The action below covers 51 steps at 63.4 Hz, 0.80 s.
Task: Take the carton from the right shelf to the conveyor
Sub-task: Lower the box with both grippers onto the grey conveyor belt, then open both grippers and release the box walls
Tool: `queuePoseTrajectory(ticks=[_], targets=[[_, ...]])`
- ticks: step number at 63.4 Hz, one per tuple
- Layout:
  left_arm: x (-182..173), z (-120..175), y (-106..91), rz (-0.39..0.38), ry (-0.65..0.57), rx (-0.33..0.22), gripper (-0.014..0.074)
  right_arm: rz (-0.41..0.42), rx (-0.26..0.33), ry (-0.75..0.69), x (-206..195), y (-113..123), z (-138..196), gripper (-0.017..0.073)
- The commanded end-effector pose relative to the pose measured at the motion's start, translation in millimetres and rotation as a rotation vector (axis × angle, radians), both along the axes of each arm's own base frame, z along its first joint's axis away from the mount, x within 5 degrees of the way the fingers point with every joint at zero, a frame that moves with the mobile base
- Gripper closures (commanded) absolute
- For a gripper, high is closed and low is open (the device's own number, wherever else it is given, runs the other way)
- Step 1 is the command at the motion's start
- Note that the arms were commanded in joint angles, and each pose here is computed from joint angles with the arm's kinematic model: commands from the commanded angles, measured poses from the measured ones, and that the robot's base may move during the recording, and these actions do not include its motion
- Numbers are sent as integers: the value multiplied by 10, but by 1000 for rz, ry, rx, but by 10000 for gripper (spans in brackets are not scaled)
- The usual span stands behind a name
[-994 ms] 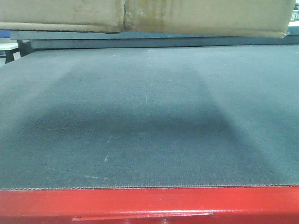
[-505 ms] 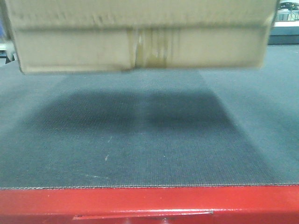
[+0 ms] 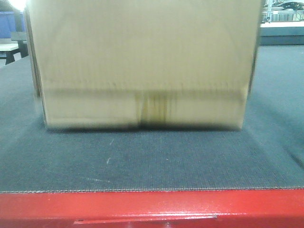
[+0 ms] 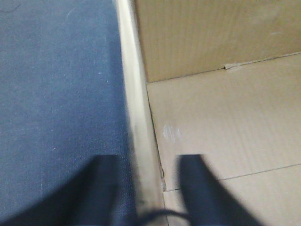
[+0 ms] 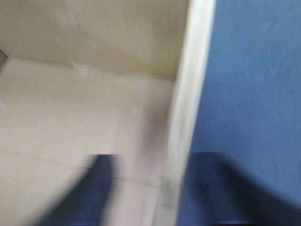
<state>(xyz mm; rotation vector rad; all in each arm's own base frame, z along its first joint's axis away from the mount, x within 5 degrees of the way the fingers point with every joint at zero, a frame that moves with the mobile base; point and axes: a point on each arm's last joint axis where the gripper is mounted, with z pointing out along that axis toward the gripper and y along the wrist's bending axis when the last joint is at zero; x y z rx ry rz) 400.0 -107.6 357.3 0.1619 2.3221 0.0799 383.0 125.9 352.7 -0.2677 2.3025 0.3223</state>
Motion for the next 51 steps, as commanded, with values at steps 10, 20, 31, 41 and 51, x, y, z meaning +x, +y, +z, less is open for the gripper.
queuePoseTrajectory(ticks=[10,20,31,41,51], targets=[[-93,195,32,-2,-50,-25,25,-3,22,-106,-137,-69,331,-10],[-344,551,109,1,-124,-60,44,-22,44,-186,-361,-209,664,6],[-751,1002,385,48,-213,-81,52,-85,39,-204,-675,-544,967,227],[-1003,1077,676,87,-240,-44,178,-173,19,-164,-870,-871,950,519],[-1231,815,930,152,-205,-76,482,-244,-28,-147,-1032,-1088,653,625]])
